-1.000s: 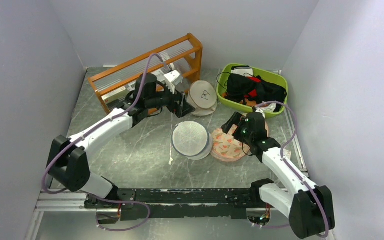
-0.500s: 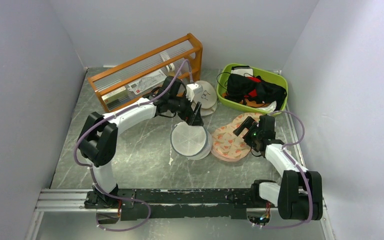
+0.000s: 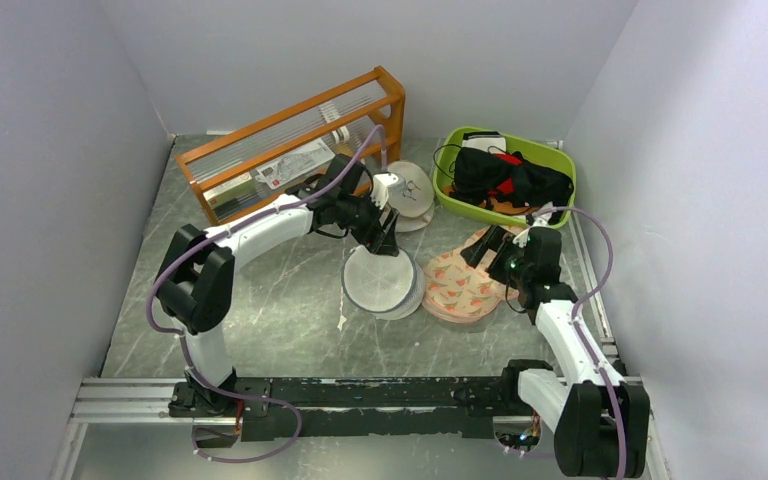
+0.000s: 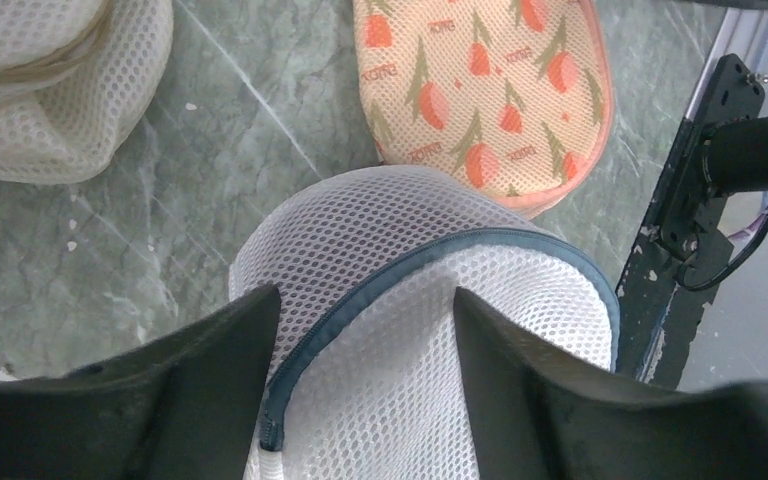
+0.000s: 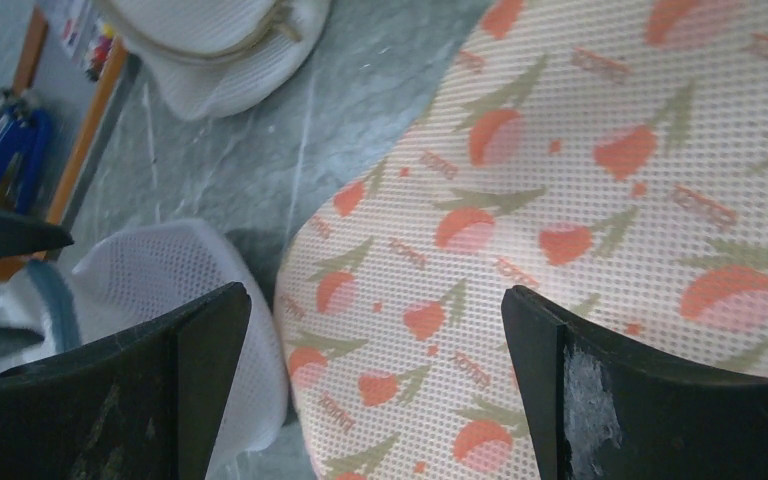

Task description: Unzip the laundry bag and remove the bra

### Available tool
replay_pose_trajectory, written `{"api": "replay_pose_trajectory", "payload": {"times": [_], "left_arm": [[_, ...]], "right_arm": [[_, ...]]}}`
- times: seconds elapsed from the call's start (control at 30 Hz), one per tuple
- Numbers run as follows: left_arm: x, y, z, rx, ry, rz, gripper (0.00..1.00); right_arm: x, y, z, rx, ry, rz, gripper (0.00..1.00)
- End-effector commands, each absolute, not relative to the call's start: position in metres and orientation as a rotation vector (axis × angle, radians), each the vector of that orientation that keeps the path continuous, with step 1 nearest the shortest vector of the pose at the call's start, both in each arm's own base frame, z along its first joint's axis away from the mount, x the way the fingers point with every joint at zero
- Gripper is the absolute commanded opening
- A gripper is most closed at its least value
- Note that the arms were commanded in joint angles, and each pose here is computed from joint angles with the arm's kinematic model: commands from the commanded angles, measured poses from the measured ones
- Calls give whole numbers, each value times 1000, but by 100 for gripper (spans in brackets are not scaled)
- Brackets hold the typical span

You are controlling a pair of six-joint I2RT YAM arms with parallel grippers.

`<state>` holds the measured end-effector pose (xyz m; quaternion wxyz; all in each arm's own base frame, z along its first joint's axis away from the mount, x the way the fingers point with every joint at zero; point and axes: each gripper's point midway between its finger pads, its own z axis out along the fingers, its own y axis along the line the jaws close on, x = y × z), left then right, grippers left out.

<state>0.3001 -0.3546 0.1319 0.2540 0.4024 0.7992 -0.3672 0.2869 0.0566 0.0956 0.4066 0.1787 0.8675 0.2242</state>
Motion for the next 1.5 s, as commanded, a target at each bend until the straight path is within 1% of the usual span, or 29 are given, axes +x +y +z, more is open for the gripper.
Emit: {"api": "replay_pose_trajectory", "payload": {"times": [0.0, 0.17, 0.33, 0.4, 0.5, 0.6, 0.63, 0.73, 0.77, 0.83, 0.9, 0.93, 1.0, 1.1, 1.17, 1.23, 1.3, 1.4, 1.47], "left_arm": [[309, -356, 136, 1087, 2209, -937, 67], [313, -353, 136, 1048, 2275, -899, 40], [311, -355, 145, 1038, 2249, -924, 34], [313, -353, 145, 1029, 2258, -906, 33], [317, -350, 141, 1006, 2279, -865, 40], [321, -347, 134, 987, 2309, -827, 52], [322, -346, 132, 980, 2323, -810, 57], [326, -344, 129, 965, 2341, -780, 66], [327, -343, 130, 961, 2335, -780, 68], [325, -345, 135, 960, 2316, -800, 72], [322, -347, 141, 970, 2293, -827, 75], [320, -348, 143, 979, 2282, -844, 77], [315, -351, 147, 1001, 2261, -886, 79], [308, -356, 149, 1036, 2243, -950, 83], [303, -359, 152, 1060, 2227, -995, 83], [297, -363, 157, 1086, 2200, -1049, 83], [293, -365, 162, 1099, 2181, -1085, 79], [291, -364, 169, 1104, 2161, -1086, 68], [293, -362, 170, 1099, 2158, -1066, 59]], "right_arm": [[290, 81, 121, 280, 2143, 692, 100], [290, 90, 122, 239, 2159, 693, 100], [289, 114, 124, 145, 2181, 704, 100], [288, 131, 128, 80, 2191, 721, 100], [281, 164, 139, -31, 2182, 793, 100], [276, 187, 147, -79, 2161, 857, 99], [274, 193, 148, -94, 2157, 873, 98], [270, 207, 144, -141, 2170, 893, 89], [268, 212, 140, -156, 2185, 899, 84], [265, 221, 134, -188, 2205, 918, 70], [264, 227, 130, -204, 2220, 922, 58], [265, 227, 127, -204, 2228, 917, 50], [262, 236, 129, -245, 2227, 930, 39], [265, 239, 140, -290, 2203, 920, 26], [268, 238, 148, -331, 2185, 895, 20], [271, 240, 159, -382, 2159, 883, 18], [272, 241, 162, -432, 2153, 873, 15], [279, 240, 160, -466, 2163, 827, 13], [286, 238, 156, -457, 2184, 784, 12]]}}
